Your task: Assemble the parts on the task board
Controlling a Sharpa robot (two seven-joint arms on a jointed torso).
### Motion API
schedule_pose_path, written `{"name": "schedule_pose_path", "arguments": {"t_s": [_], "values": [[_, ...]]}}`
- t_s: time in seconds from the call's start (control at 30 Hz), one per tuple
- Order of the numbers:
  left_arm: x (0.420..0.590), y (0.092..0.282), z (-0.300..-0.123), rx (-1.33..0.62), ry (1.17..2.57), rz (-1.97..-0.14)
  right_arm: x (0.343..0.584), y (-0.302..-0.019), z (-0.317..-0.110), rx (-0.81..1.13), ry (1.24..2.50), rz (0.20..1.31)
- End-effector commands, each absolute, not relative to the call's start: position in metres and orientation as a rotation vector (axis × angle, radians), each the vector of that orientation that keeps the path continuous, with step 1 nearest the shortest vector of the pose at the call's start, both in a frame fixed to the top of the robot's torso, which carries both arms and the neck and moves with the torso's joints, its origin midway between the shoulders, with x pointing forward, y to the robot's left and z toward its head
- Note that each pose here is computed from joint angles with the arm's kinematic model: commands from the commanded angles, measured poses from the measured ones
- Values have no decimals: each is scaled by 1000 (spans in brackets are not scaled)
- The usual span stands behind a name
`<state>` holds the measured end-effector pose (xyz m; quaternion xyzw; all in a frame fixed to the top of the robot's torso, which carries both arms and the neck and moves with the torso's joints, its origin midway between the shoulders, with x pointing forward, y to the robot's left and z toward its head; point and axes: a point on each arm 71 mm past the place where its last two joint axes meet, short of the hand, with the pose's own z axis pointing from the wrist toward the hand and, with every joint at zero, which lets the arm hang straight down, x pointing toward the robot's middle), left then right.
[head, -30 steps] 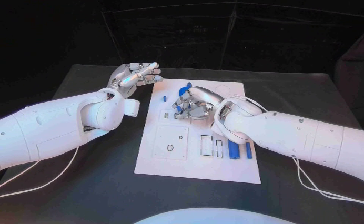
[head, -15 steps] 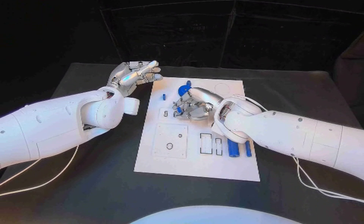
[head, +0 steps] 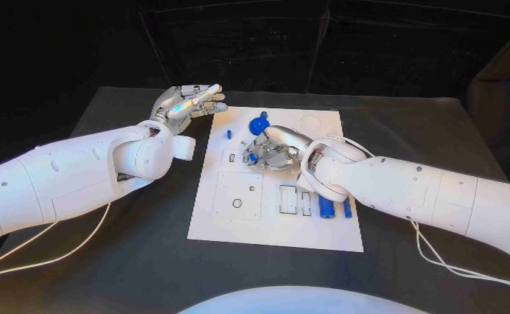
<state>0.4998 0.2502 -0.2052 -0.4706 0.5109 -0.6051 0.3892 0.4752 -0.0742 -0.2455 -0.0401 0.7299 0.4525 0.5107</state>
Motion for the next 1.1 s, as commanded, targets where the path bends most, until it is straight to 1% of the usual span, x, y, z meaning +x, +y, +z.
{"name": "schedule_pose_path", "arguments": {"t_s": [0.03,0.43,0.7,1.1], "values": [[500,249,-204,-1191,1301,-1557,475,-74,-246,-101,1764,1096],[500,248,-205,-1193,1303,-1556,476,-75,-248,-97,1760,1089],[500,249,-205,-1193,1304,-1556,475,-74,-247,-120,1745,1053],[500,249,-206,-1193,1304,-1556,468,-69,-243,-176,1652,997]]}}
